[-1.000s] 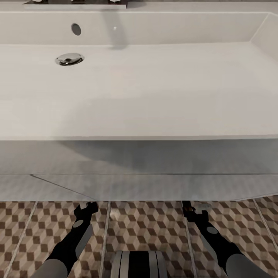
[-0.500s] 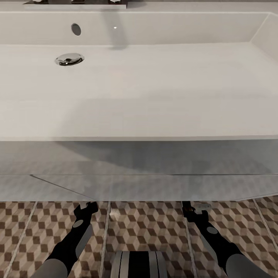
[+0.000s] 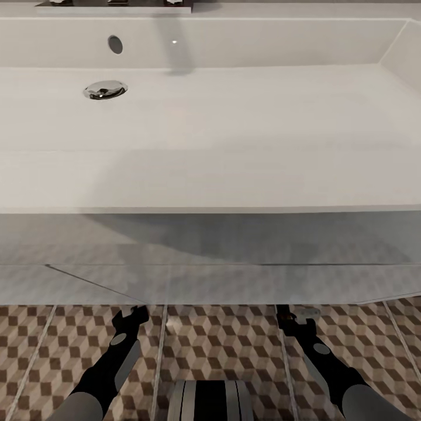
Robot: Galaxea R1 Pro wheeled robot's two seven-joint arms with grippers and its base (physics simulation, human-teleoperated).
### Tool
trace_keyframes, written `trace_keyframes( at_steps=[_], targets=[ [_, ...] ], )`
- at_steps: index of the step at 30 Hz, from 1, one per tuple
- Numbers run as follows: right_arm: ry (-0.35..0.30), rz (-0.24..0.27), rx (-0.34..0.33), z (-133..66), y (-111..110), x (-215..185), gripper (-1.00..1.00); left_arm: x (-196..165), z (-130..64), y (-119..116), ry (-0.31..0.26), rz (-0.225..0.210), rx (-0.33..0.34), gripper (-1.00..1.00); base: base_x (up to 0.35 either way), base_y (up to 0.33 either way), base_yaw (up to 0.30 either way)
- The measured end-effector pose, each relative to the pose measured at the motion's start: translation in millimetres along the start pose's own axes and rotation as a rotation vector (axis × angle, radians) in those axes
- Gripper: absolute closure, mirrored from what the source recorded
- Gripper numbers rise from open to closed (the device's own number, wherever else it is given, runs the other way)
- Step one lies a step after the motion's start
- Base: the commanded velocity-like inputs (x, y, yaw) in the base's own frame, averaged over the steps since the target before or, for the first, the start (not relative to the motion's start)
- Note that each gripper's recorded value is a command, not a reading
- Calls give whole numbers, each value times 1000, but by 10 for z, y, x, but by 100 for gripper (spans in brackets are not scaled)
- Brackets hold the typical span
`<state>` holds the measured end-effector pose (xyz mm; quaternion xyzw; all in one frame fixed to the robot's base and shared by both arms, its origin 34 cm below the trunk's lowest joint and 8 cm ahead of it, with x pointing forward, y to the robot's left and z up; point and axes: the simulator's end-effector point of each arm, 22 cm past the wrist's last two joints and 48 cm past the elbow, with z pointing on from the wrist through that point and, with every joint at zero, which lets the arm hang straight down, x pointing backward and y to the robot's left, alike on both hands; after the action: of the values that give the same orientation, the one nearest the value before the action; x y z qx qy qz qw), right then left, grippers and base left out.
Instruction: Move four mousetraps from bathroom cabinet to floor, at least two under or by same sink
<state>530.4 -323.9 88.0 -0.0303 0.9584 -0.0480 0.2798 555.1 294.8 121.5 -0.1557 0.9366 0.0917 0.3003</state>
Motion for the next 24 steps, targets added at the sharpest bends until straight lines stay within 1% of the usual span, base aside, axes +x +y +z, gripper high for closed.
trace_keyframes(
  at_steps=[4,8,11,16,24],
  targets=[
    [1,2,2,0,-5,1,100,45,4,31,9,7,-5,100,0,0,0],
    [0,3,2,1,-5,0,100,234,2,104,48,20,-18,100,0,0,0],
    [1,2,2,1,-4,0,100,324,-7,113,66,24,-21,100,0,0,0],
    [1,3,2,0,-5,4,100,380,-14,113,77,26,-21,100,0,0,0],
    [1,2,2,0,-4,3,100,391,-15,115,79,26,-22,100,0,0,0]
  ],
)
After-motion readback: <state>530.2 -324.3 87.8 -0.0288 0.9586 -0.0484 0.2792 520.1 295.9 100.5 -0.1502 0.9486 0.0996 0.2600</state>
